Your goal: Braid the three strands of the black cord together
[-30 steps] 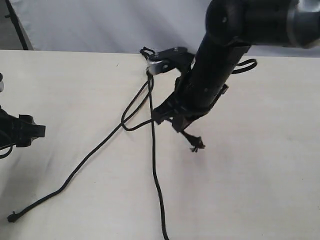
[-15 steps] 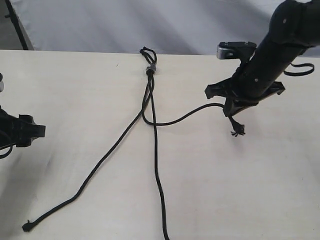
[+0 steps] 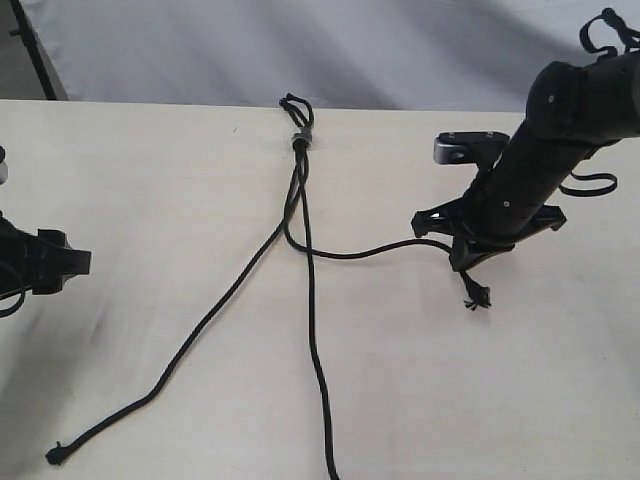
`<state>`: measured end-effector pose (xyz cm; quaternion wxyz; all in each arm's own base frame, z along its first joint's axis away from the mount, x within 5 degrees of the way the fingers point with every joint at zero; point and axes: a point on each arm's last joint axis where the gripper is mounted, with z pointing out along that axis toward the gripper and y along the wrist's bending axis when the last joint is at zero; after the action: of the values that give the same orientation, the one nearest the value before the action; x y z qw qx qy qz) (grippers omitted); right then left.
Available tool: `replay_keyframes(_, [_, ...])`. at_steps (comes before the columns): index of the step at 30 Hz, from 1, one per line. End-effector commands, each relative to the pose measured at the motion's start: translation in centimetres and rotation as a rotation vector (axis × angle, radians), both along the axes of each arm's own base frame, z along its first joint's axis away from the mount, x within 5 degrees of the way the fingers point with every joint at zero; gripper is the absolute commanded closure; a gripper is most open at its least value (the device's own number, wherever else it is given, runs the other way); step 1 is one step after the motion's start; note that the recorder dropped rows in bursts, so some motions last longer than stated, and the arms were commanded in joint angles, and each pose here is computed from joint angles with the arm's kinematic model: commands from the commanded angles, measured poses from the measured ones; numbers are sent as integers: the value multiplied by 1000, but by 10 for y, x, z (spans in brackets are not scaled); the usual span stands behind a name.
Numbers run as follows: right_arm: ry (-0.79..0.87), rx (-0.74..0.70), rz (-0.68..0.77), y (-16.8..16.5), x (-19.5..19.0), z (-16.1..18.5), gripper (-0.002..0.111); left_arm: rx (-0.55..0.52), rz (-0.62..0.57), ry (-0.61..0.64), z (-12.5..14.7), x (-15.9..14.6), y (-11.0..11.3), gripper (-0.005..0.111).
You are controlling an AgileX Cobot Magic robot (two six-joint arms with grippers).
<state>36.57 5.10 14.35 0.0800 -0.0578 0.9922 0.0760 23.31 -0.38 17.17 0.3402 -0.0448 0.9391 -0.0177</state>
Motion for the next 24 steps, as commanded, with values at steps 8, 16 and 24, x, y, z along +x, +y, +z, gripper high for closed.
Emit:
replay_keyframes(8, [98, -16, -1, -3, -3, -24, 108, -8, 11, 5, 0, -2, 0, 42])
replay_keyframes(16, [83, -76, -35, -9, -3, -17, 54, -8, 11, 5, 0, -2, 0, 42])
replay_keyframes(24, [-234, -71, -10, -13, -18, 89, 54, 0, -225, 27, 0, -9, -54, 42])
